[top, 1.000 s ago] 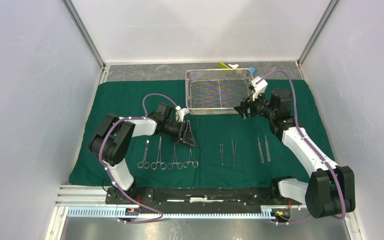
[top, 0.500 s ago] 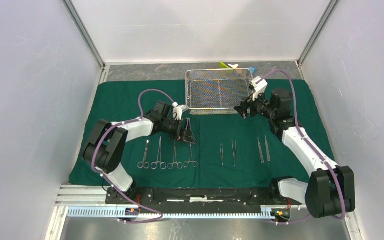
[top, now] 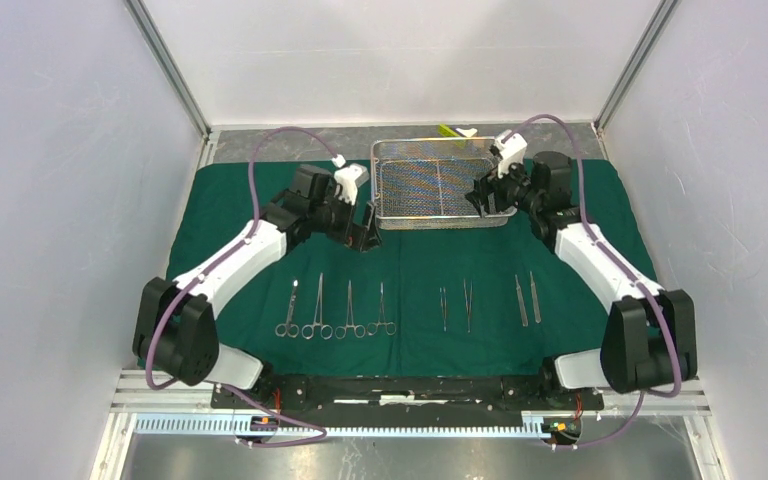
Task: Open and lay out the surgical kit
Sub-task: Place the medical item in the surgical kit, then pick up the medical item from the container, then place the medical item in the surgical kit.
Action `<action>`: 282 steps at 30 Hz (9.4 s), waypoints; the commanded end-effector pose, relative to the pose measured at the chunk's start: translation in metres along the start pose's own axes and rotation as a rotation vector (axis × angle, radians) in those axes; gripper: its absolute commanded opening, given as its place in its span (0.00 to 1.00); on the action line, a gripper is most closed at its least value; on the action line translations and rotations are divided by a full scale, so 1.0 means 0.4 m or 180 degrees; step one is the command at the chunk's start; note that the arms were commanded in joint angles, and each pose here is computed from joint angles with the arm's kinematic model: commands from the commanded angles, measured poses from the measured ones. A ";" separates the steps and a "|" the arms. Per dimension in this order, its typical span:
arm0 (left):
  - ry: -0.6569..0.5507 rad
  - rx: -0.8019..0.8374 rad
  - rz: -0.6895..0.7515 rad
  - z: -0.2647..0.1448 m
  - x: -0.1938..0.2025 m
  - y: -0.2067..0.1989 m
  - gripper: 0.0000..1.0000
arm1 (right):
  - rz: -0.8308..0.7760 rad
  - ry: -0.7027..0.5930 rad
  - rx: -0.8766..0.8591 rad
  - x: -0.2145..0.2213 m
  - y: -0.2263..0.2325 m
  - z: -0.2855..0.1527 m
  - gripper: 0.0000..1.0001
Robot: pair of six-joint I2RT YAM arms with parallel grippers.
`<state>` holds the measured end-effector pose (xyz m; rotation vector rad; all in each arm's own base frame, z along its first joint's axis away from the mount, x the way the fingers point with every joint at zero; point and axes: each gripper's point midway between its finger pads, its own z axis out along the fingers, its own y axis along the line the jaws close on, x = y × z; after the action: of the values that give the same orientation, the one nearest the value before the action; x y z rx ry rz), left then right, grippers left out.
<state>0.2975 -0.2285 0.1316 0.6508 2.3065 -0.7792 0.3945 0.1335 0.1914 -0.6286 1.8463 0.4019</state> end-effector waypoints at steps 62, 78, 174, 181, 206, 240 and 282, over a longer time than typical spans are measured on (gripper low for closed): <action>0.0416 -0.0857 0.0137 0.324 -0.261 0.324 0.25 | -0.1248 0.1558 -0.1622 0.240 -0.062 0.252 0.67; 0.0387 -0.1006 0.0188 0.349 -0.278 0.361 0.23 | -0.1372 0.1466 -0.2331 0.281 -0.004 0.245 0.67; 0.0087 -0.0814 -0.2058 0.386 -0.119 0.194 0.02 | -0.1102 0.1191 -0.1059 0.057 -0.132 0.214 0.00; 0.0030 -0.0844 -0.2241 0.377 -0.124 0.188 0.02 | -0.0981 0.1186 -0.0967 0.057 -0.115 0.177 0.00; -0.0654 -0.0590 -0.1400 0.209 -0.334 0.159 0.65 | -0.1260 0.0992 -0.1024 0.004 -0.029 0.085 0.00; -0.0058 0.2372 -0.0059 -0.118 -0.220 -0.355 0.89 | -0.2338 -0.0197 -0.1523 -0.096 0.354 -0.131 0.00; 0.0178 0.2296 -0.0050 -0.063 -0.136 -0.360 0.02 | -0.2360 -0.0218 -0.1534 -0.075 0.392 -0.148 0.07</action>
<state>0.2448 -0.3298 0.2234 0.8901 2.1329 -1.6807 0.2631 0.2318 0.2260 -1.5782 1.3450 0.3663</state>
